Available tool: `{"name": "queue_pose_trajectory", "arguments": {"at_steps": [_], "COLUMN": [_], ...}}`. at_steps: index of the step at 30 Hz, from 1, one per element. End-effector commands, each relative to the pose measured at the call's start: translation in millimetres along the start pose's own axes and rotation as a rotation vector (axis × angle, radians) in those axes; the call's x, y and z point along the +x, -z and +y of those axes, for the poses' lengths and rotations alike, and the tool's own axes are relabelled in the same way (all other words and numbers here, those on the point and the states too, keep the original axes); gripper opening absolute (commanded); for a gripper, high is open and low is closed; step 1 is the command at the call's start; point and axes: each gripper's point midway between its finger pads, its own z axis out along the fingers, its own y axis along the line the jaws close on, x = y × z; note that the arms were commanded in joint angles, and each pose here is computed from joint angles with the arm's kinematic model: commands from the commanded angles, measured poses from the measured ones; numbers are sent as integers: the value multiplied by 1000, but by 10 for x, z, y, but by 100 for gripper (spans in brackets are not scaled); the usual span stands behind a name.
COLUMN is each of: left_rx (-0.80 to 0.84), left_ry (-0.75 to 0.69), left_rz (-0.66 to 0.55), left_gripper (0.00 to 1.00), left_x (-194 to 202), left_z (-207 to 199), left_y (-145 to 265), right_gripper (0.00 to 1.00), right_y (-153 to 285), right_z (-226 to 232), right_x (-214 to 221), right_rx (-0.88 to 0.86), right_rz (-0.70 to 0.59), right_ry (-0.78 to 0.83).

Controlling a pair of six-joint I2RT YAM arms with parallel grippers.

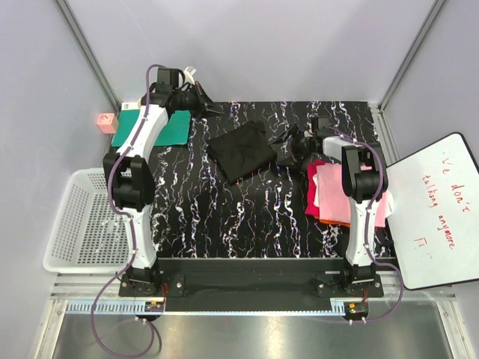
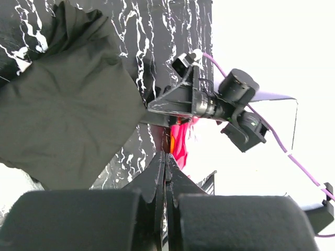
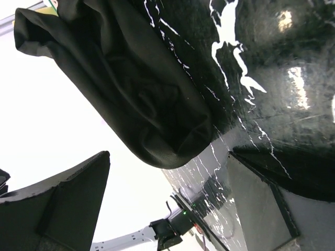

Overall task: Fold and stack the t-shirts
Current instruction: Neatly place the folded tshirt to the corner

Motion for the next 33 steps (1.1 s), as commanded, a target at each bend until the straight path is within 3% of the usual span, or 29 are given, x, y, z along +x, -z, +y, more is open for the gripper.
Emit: {"name": "queue_pose_trajectory", "arguments": {"at_steps": [1, 16, 19, 20, 21, 23, 33], "left_rx": [35, 28, 22, 19, 14, 15, 16], "left_ry": [1, -2, -4, -1, 1, -6, -18], "left_rz": [18, 35, 35, 37, 38, 40, 75], "left_gripper": [1, 0, 2, 3, 4, 5, 6], "left_x": [58, 198, 224, 233, 247, 273, 552], "left_z": [-77, -73, -79, -68, -54, -76, -81], "left_y": [105, 206, 246, 256, 268, 303, 475], "right_gripper": [100, 100, 80, 67, 32, 3, 0], "right_y": [-83, -538, -600, -624, -626, -624, -12], "right_z": [-65, 54, 92, 109, 121, 139, 399], "right_x": [25, 58, 56, 60, 54, 42, 189], "right_rx": [-13, -29, -29, -31, -33, -32, 85], "right_rz": [20, 52, 44, 45, 44, 39, -50], "right_ry": [-6, 34, 50, 56, 55, 46, 300]}}
